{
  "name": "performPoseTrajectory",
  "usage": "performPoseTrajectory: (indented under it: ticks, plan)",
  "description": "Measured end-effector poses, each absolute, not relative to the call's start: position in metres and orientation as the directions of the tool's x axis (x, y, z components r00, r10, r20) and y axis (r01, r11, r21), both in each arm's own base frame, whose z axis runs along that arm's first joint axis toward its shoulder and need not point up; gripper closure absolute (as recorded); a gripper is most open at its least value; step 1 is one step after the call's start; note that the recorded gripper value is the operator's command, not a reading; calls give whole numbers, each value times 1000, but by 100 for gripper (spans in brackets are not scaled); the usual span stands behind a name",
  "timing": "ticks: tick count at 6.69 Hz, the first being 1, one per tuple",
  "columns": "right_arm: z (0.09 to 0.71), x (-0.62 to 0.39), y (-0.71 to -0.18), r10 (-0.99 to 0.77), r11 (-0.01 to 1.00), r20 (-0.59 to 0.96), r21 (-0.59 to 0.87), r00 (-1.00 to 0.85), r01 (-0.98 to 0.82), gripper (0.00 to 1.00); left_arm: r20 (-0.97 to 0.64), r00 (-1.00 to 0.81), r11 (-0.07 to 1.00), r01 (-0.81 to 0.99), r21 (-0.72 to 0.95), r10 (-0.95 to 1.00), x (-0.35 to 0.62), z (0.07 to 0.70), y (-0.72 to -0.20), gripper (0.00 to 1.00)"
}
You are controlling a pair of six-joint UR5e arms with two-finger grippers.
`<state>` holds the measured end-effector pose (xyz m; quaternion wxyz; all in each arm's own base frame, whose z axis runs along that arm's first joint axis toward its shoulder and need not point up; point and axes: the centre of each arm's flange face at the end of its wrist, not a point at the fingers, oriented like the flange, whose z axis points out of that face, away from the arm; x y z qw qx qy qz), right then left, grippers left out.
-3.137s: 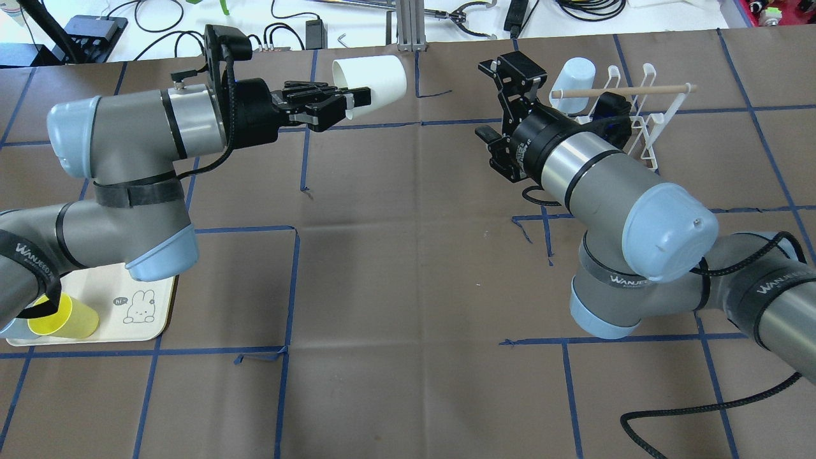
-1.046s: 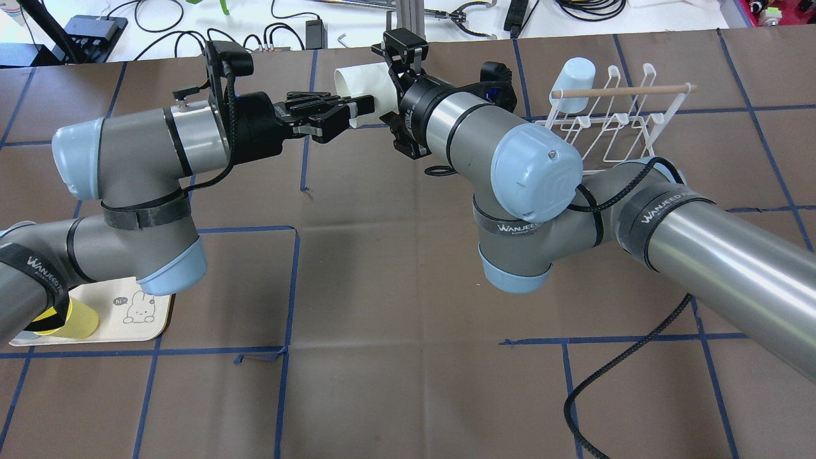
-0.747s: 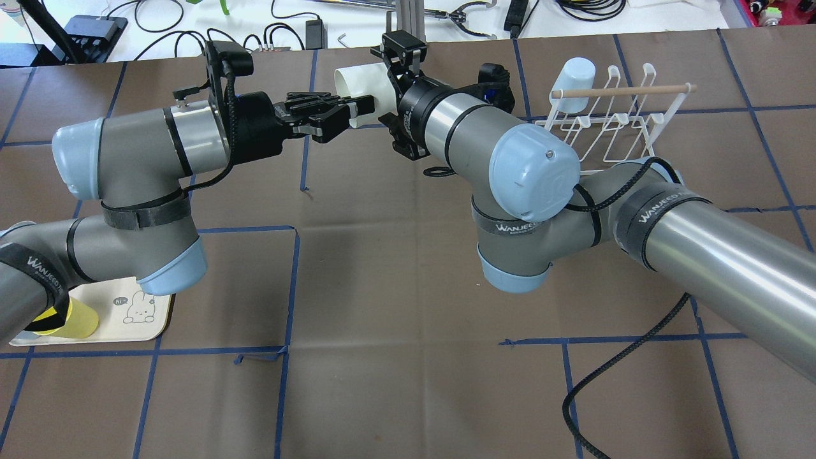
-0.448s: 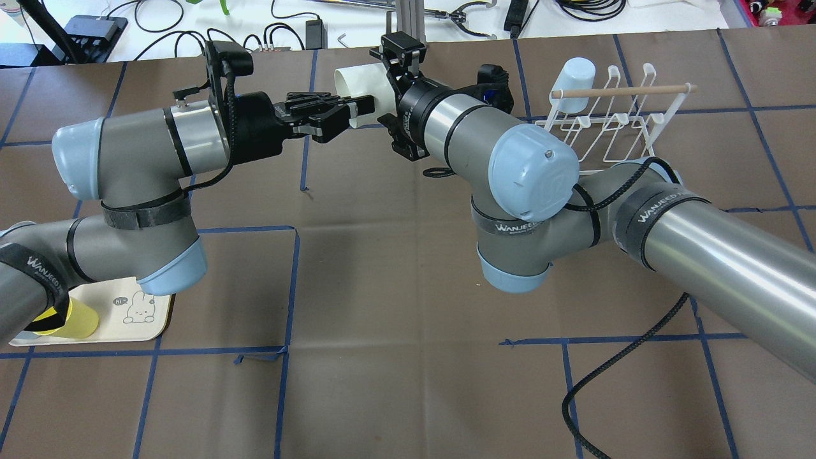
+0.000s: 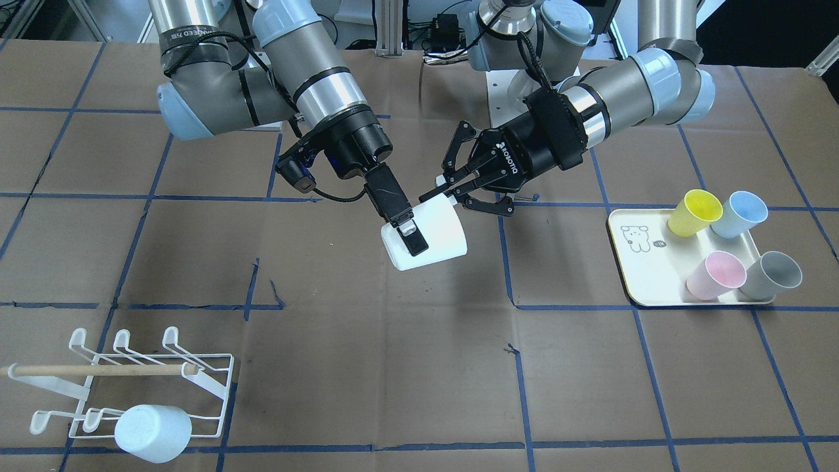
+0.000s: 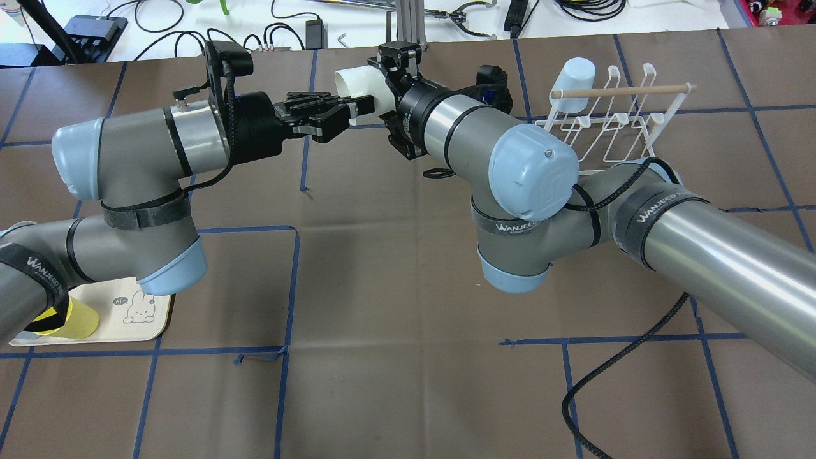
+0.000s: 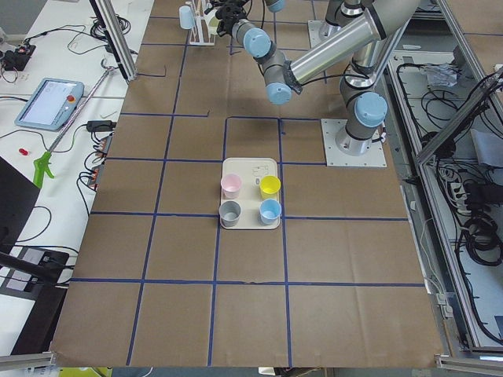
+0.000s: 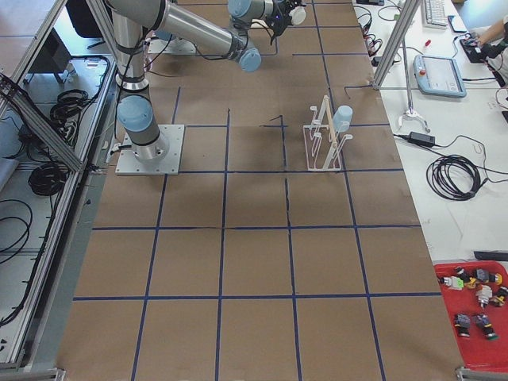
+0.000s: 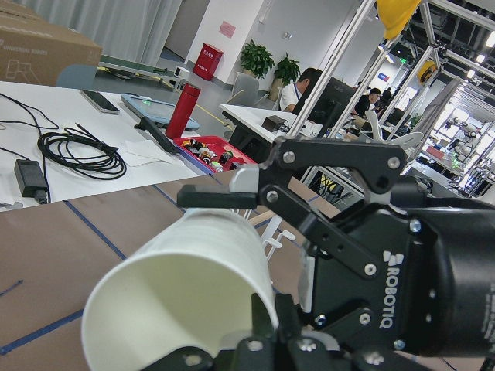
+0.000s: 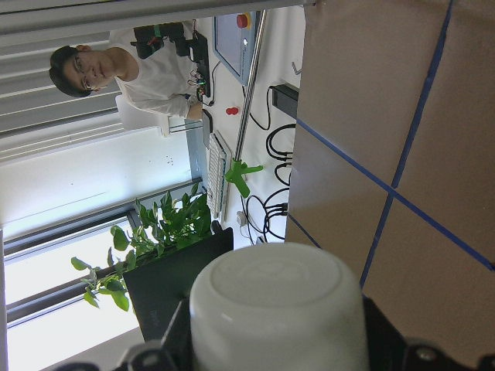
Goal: Transfer IKEA cup to right arm and place on rack
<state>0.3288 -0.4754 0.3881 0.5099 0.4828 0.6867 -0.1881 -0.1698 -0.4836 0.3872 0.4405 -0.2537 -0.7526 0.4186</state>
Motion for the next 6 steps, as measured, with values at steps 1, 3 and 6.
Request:
performPoseTrajectory:
  ticks: [1,3,6]
  plan:
    - [387,329,-475,474,464,-880,234,-16,854,65,459,-483,528,8,-849,746,-170,388,-484,26]
    - [388,329,-475,473,464,-881,233,-17,855,67,511,-481,572,-24,-820,712,-170,389,-484,1]
    - [388,329,-476,470,465,-882,230,-18,855,67,569,-484,619,-69,-782,665,-166,395,-484,1]
